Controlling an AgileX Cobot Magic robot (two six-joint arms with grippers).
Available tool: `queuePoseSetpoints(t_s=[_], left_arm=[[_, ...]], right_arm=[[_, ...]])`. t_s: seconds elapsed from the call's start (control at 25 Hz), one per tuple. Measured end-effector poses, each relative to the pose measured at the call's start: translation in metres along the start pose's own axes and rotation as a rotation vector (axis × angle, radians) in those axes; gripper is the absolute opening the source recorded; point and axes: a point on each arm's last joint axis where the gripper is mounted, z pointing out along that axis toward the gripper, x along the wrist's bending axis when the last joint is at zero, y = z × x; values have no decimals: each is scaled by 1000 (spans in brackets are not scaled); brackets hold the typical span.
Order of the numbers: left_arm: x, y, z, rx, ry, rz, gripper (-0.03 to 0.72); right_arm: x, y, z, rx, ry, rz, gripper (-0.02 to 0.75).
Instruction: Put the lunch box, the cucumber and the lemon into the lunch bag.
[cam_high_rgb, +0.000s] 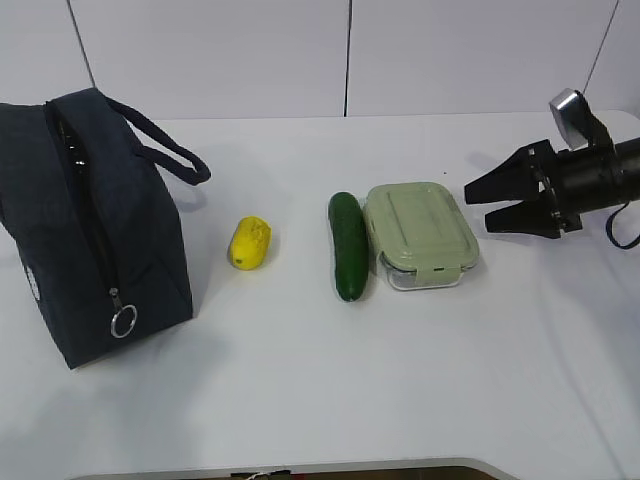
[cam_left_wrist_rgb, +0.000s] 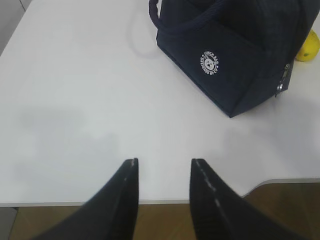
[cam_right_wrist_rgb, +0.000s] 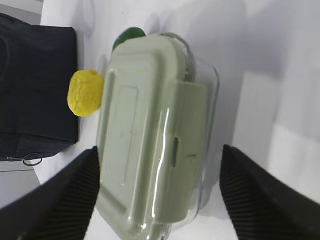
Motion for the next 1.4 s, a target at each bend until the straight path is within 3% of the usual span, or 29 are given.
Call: queuePoseSetpoints(t_s=[0.32,1.4], left_arm=[[0,0,0,0,0,0,242],[0,0,0,0,0,0,242]], right_arm=[[-12,-4,11,5,19,47,599],[-19,-5,34,-30,76,79,594]])
